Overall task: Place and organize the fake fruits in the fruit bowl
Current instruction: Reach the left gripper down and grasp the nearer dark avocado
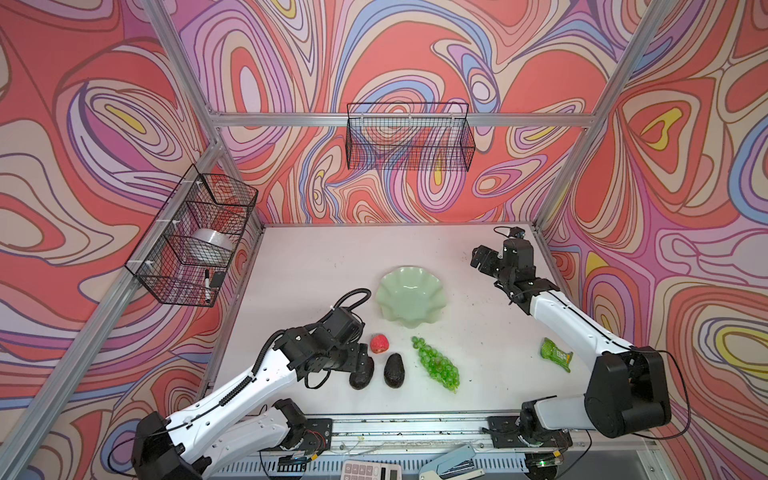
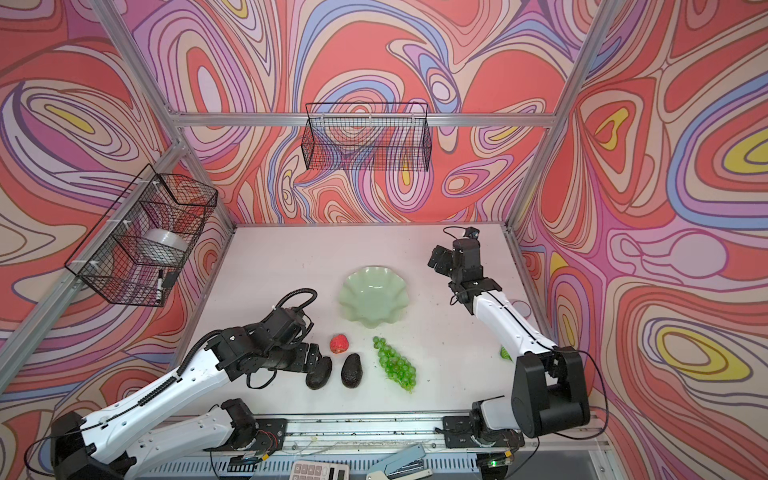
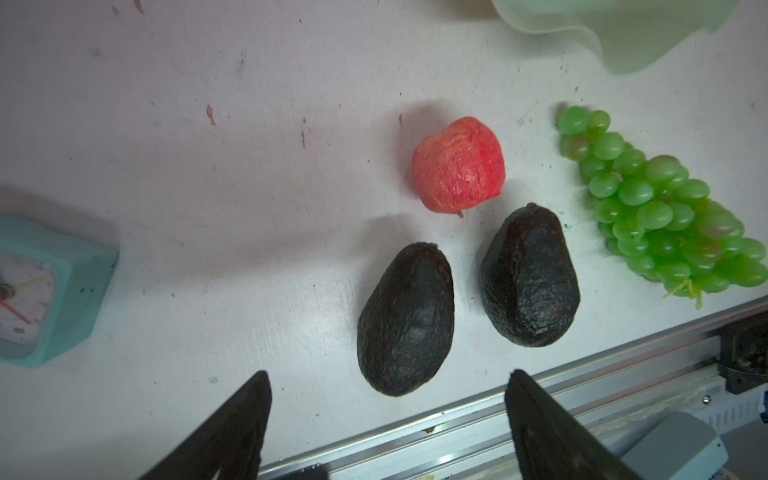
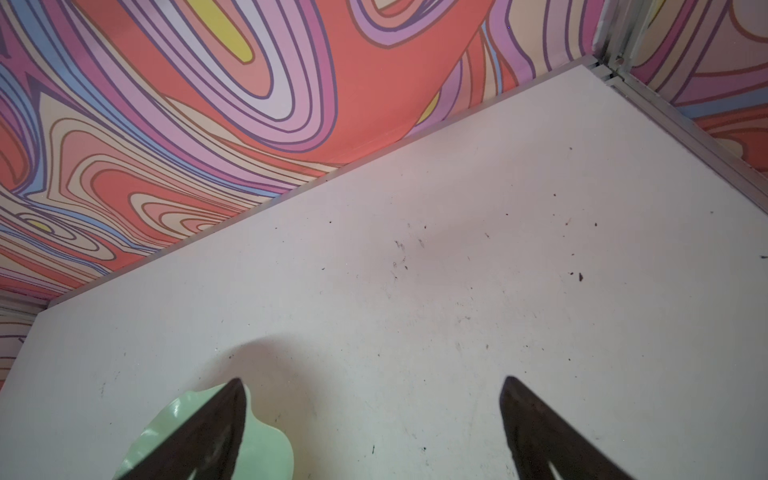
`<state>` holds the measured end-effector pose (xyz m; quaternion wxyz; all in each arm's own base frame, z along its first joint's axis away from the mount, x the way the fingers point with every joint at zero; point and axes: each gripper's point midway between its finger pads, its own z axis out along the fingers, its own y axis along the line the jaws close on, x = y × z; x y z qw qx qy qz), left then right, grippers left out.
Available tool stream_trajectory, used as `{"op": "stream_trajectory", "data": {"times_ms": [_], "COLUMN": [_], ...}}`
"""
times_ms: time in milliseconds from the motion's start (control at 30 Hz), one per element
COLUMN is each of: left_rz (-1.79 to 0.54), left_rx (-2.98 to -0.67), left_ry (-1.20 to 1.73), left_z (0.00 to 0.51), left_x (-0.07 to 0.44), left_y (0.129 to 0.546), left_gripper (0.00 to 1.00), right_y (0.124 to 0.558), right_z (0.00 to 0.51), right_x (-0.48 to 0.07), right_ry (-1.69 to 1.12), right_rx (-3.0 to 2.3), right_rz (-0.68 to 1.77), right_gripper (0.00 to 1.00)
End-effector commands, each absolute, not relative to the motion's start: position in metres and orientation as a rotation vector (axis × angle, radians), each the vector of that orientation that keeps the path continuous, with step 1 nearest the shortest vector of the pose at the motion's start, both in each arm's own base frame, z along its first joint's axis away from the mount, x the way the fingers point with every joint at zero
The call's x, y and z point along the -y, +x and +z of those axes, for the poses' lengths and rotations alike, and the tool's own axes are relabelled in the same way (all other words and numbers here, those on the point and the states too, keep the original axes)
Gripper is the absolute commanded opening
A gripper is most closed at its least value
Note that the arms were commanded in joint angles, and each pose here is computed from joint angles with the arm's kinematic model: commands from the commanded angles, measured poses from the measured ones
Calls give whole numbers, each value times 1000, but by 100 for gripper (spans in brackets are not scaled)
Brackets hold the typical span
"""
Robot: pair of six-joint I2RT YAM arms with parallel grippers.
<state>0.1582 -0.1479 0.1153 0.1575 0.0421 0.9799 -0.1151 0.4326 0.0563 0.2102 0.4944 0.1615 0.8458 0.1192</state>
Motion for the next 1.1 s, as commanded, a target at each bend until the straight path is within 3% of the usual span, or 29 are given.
{"op": "stream_trajectory", "data": {"times_ms": [0, 333, 767, 933, 1067], "left_rz": [-299, -323, -128, -133, -128], "left_rx": [-2835, -2867, -2939, -2937, -2921], "left_ry": [13, 109, 76, 62, 93], "left_z": [104, 80, 37, 32, 40], "left_x": [146, 175, 165, 165, 161], "left_y": [154, 149, 149, 149, 148], "left_gripper": [88, 89, 85, 74, 58], "right_y": [433, 428, 431, 432, 434], "right_z": [238, 227, 226, 221, 217], "right_x": [-64, -72, -75, -76, -78], "right_ry": [361, 360, 369, 370, 372], "right_rx": [-1994, -2021, -2000, -2007, -2012], "right_rz": [296, 306, 332, 340, 345], "right_gripper": [98, 98, 98, 98, 98]}}
